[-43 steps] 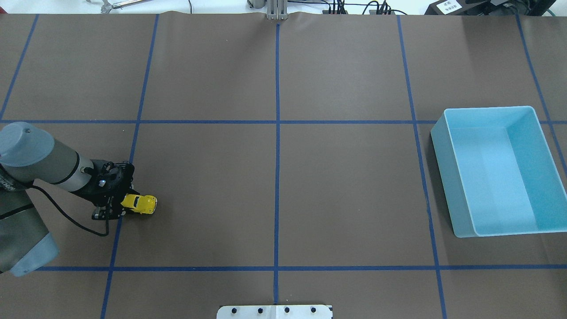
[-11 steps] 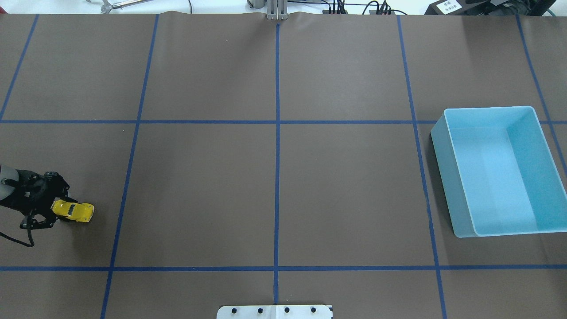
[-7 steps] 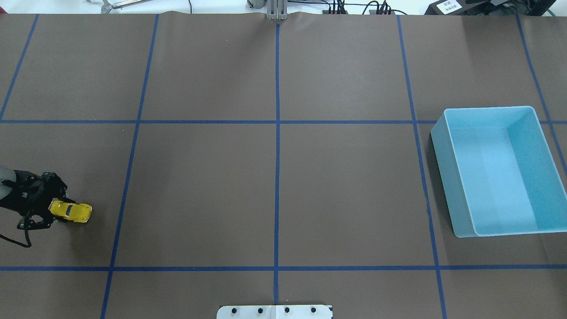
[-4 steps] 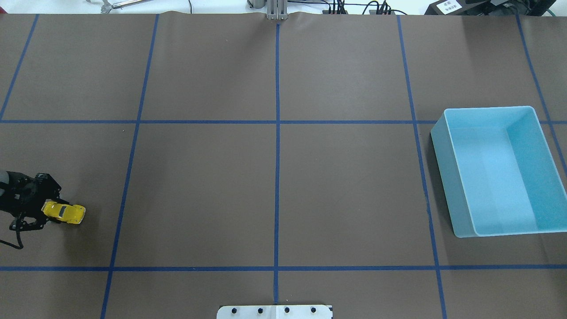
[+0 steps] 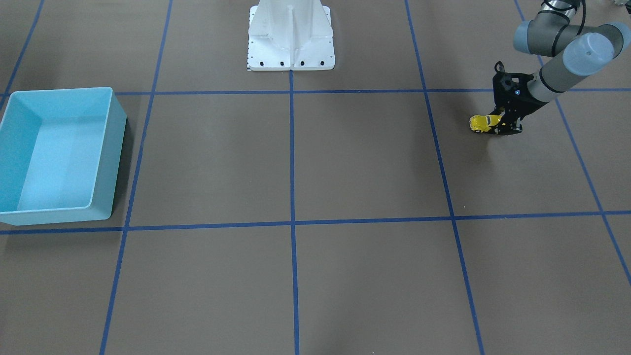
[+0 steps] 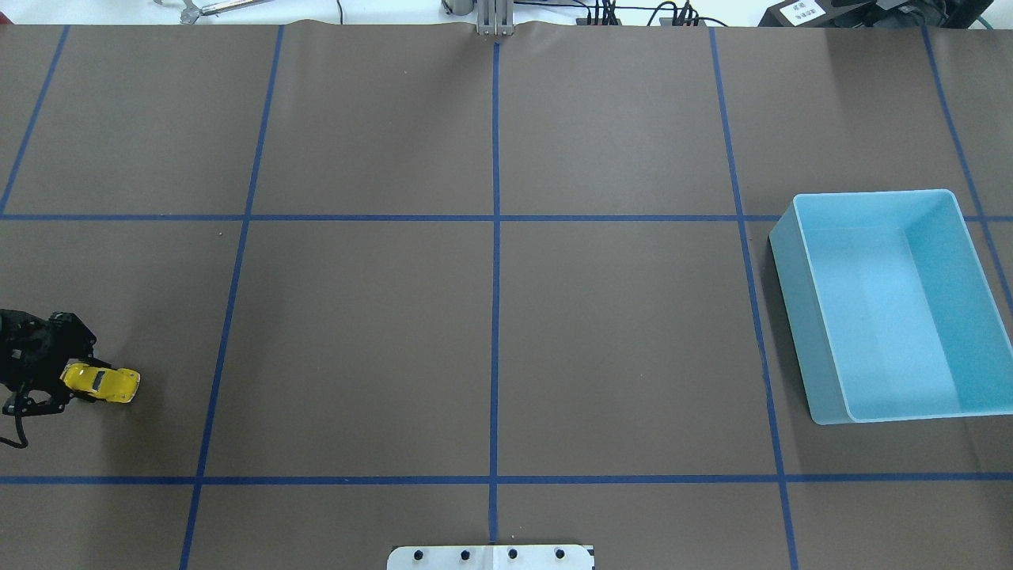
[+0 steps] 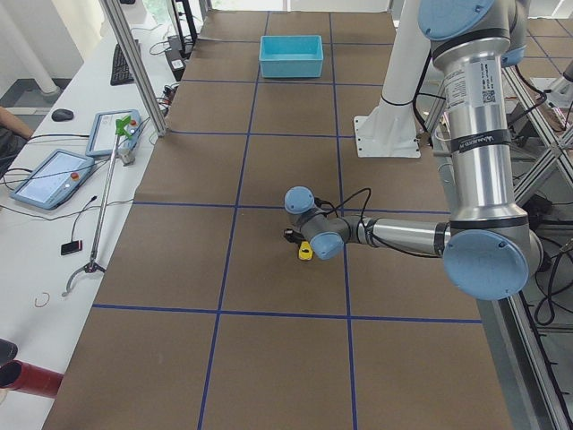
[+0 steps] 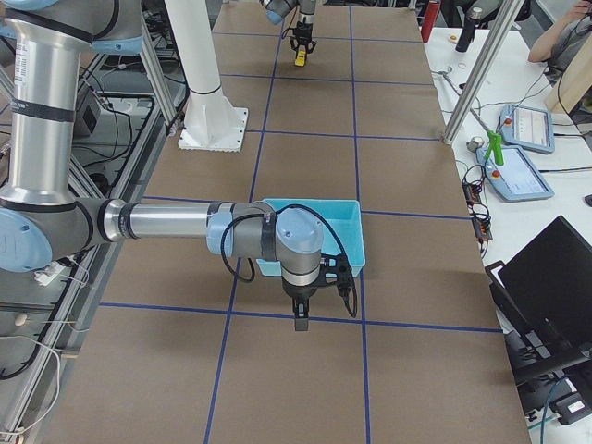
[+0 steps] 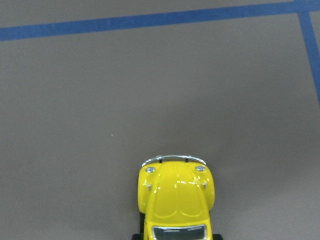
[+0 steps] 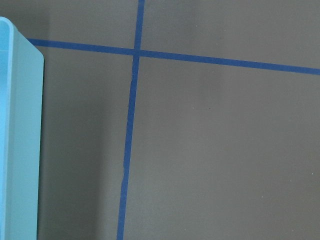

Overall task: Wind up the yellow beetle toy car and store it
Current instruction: 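Pull the car farther back to the table edge with the left gripper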

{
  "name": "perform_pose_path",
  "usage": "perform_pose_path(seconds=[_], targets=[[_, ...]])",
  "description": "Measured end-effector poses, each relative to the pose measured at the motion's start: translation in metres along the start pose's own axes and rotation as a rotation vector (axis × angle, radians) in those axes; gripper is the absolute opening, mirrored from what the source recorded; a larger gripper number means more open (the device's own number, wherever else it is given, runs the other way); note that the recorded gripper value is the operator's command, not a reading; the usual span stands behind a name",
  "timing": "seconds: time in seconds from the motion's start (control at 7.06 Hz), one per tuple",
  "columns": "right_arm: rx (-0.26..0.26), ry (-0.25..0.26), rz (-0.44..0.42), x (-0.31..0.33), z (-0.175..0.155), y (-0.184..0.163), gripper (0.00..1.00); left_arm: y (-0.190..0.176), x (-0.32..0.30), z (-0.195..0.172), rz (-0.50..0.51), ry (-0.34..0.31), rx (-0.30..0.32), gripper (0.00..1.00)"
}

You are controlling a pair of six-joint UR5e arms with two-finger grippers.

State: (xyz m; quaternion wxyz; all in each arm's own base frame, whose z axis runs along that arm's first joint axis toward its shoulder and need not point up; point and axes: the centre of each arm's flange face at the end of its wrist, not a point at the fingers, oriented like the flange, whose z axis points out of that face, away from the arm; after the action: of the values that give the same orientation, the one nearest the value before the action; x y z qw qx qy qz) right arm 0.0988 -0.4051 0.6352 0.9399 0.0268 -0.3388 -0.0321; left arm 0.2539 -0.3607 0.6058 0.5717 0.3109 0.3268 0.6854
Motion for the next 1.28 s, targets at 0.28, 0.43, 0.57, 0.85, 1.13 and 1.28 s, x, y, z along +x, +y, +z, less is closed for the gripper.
perform_pose_path(seconds=[0.28,0.43,0.57,0.85,1.13,1.28], targets=[[0.001,0.000,-0.001,0.000,0.000,0.000,1.00,0.013,0.004,0.000,0.002,0.012,-0.004,0.14],[0.001,0.000,0.000,0.000,0.000,0.000,1.00,0.018,0.005,0.000,0.002,0.012,-0.006,0.14],[0.000,0.000,0.000,0.000,0.000,0.000,1.00,0.024,0.007,-0.001,0.000,0.012,-0.004,0.15],[0.000,0.000,0.000,0.000,0.000,0.000,1.00,0.036,0.009,-0.003,0.002,0.008,0.000,0.15],[0.000,0.000,0.000,0.000,0.000,0.000,1.00,0.043,0.009,-0.004,0.008,0.009,-0.001,0.15],[0.000,0.000,0.000,0.000,0.000,0.000,1.00,0.046,0.010,-0.003,0.012,0.009,-0.003,0.15]])
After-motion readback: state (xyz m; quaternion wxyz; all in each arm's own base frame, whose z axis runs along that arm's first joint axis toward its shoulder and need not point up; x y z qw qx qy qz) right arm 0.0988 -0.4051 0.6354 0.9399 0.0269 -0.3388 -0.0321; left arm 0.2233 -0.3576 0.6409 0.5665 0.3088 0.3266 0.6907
